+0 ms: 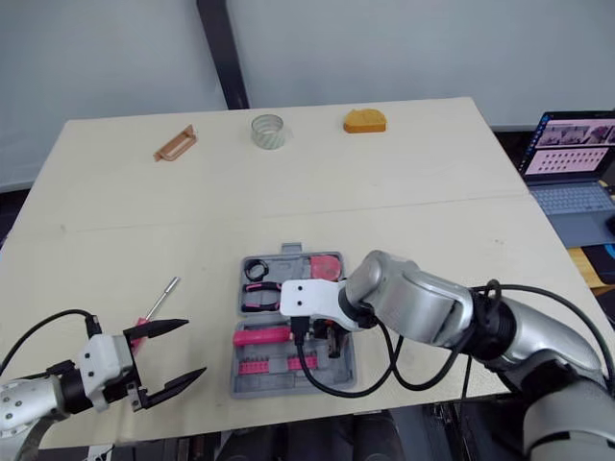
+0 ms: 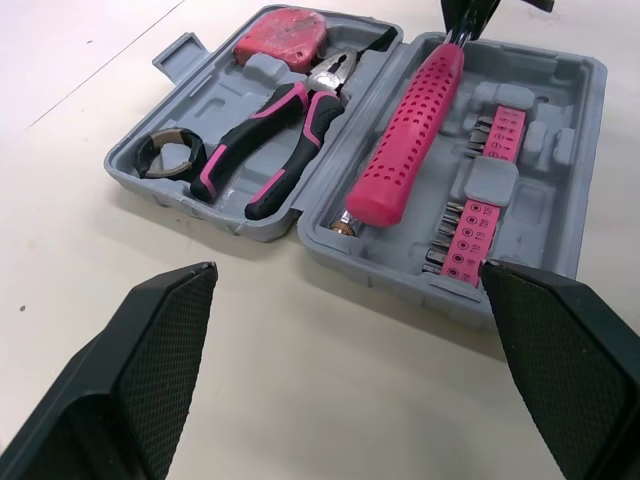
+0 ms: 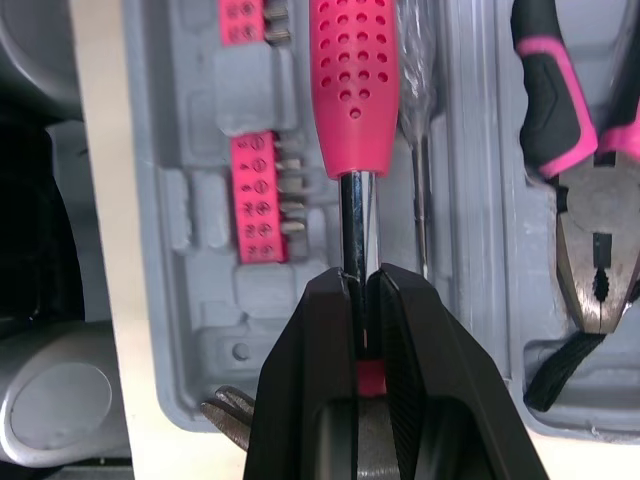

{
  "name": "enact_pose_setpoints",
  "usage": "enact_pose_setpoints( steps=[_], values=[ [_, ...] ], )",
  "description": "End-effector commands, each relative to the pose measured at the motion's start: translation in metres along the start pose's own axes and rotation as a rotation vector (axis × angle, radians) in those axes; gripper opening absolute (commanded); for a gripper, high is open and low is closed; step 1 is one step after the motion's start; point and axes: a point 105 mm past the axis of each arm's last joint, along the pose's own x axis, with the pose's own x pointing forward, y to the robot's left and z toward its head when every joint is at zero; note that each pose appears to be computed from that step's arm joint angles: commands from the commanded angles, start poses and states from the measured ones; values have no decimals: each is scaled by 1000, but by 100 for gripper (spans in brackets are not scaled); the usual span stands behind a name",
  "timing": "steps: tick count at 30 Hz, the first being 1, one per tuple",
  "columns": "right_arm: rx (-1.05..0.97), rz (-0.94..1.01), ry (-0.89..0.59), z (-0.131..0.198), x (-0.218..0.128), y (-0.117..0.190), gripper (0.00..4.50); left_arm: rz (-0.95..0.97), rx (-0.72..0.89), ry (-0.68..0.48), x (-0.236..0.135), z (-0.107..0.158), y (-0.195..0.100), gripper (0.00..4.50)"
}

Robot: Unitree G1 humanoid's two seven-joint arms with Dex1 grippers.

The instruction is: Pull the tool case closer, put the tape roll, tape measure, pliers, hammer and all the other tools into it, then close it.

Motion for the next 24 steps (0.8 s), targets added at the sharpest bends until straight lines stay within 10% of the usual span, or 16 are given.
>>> enact_pose_setpoints(
  steps=[1, 24],
  values=[
    [-37, -45, 5, 9, -1, -5, 6, -31, 13, -19, 1, 5, -5, 450],
    [-118, -21, -5, 18, 9, 9, 6, -62, 8, -13, 4, 4, -10, 450]
  ],
)
